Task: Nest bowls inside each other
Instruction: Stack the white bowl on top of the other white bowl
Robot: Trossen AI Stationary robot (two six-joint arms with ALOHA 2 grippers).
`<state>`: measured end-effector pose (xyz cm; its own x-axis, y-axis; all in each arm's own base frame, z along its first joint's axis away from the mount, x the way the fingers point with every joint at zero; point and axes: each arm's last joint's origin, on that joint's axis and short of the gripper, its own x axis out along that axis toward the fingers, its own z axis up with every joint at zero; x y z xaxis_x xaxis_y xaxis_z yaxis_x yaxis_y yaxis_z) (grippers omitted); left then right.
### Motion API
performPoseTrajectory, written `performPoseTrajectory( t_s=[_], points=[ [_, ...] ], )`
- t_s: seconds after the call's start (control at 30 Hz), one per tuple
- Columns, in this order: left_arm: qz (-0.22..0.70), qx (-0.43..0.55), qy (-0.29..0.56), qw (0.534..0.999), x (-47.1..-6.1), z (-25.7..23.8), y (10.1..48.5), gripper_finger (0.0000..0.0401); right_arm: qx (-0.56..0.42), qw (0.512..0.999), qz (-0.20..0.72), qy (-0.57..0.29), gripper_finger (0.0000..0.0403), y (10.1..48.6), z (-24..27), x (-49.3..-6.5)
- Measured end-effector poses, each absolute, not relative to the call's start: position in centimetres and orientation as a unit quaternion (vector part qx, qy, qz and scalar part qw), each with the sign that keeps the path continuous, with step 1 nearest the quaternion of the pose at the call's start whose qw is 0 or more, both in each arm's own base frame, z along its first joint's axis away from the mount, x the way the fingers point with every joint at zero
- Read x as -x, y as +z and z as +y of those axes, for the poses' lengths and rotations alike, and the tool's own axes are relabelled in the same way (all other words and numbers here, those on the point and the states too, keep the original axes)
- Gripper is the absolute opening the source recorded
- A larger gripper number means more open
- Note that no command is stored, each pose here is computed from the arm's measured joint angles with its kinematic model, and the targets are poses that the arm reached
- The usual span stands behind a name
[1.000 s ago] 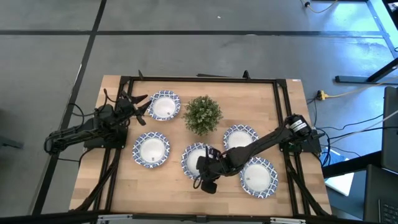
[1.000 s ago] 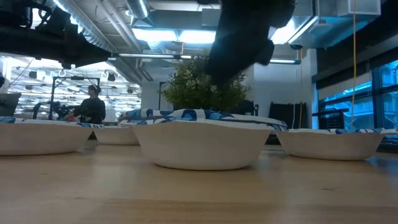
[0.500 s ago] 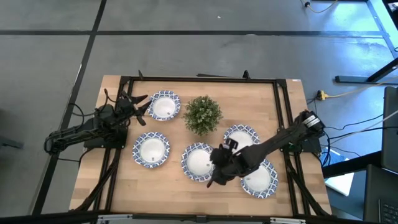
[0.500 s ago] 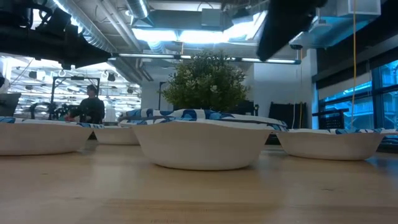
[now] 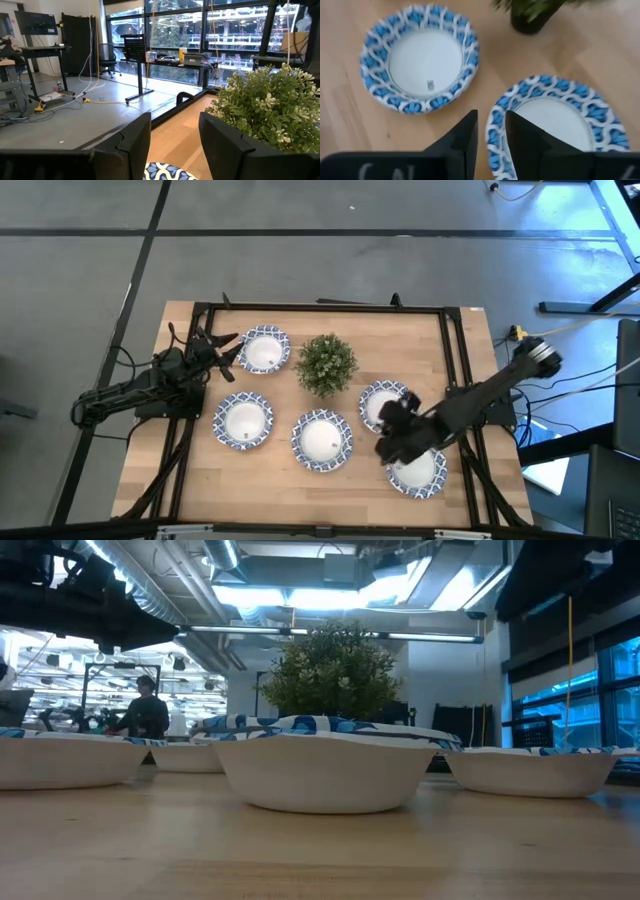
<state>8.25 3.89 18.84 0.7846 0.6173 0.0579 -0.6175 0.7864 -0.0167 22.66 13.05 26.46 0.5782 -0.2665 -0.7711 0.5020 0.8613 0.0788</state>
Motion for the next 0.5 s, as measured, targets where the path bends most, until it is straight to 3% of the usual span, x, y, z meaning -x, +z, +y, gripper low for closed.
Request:
performPoseTrajectory(
  t_s=[0.27,0.5],
  points=[
    [-0.035,0.012,0.326,0.945,-8.3,3.9,18.8,0.0161,-0.149,0.914,0.291,-0.239,0.0093,28.1,8.6,-16.6],
    [-0.035,0.013,0.326,0.945,-8.3,3.9,18.8,0.0161,-0.208,0.938,0.214,-0.176,0.0094,25.4,7.8,-15.4]
  ],
)
